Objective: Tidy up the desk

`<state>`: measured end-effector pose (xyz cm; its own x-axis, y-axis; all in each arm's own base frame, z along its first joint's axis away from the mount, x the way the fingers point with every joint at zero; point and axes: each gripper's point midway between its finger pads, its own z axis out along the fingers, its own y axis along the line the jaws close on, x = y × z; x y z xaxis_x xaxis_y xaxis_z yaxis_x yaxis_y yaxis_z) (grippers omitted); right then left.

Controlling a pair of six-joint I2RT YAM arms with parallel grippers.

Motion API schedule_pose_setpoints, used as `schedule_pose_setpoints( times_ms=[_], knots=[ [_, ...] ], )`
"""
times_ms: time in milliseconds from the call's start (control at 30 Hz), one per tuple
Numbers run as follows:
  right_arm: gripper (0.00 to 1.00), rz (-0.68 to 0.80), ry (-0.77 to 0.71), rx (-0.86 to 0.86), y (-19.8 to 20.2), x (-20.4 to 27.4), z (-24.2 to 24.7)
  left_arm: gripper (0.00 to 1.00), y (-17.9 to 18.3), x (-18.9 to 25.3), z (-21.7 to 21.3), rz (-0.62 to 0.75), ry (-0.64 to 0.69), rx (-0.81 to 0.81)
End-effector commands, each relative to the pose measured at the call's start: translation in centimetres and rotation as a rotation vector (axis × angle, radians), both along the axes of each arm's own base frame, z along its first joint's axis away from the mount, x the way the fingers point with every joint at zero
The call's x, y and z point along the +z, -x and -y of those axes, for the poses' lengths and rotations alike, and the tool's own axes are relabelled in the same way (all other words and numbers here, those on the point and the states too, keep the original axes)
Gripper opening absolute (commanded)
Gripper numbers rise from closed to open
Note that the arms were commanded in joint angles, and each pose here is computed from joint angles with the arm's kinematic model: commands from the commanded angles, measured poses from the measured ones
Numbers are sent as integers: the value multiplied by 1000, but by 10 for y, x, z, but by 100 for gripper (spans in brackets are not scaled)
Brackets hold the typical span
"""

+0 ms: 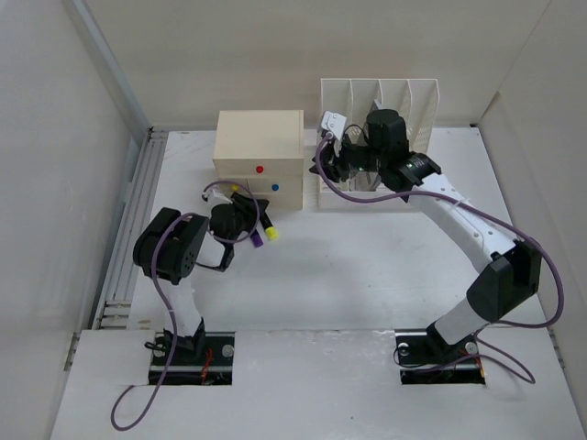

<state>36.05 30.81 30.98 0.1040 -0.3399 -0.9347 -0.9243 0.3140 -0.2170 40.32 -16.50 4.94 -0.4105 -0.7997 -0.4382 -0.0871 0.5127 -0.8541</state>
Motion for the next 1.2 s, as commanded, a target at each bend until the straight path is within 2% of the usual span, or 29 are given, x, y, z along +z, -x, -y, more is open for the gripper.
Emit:
schedule_pose_setpoints(
  times_ms=[0, 267, 400, 433, 500, 700, 1167],
  knots=[
    [35, 24, -41, 28, 3, 12, -1, 39, -13, 11, 0, 60, -4, 17],
    [35, 23, -43, 28, 1, 12, 1, 39, -27, 10, 2, 60, -17, 23],
    [35, 13, -41, 37, 3, 8, 1, 25, -29, 9, 2, 50, -20, 23],
    [35, 13, -41, 37, 3, 8, 1, 16, -29, 9, 2, 53, -29, 20],
    [35, 13, -41, 37, 3, 8, 1, 10, -29, 9, 2, 53, -29, 20],
    [35, 12, -44, 45, 4, 8, 0, 1, -5, 11, -4, 65, -7, 25],
    [35, 0, -60, 58, 7, 11, -2, 0, 81, 8, -4, 42, 44, -27]
  ],
)
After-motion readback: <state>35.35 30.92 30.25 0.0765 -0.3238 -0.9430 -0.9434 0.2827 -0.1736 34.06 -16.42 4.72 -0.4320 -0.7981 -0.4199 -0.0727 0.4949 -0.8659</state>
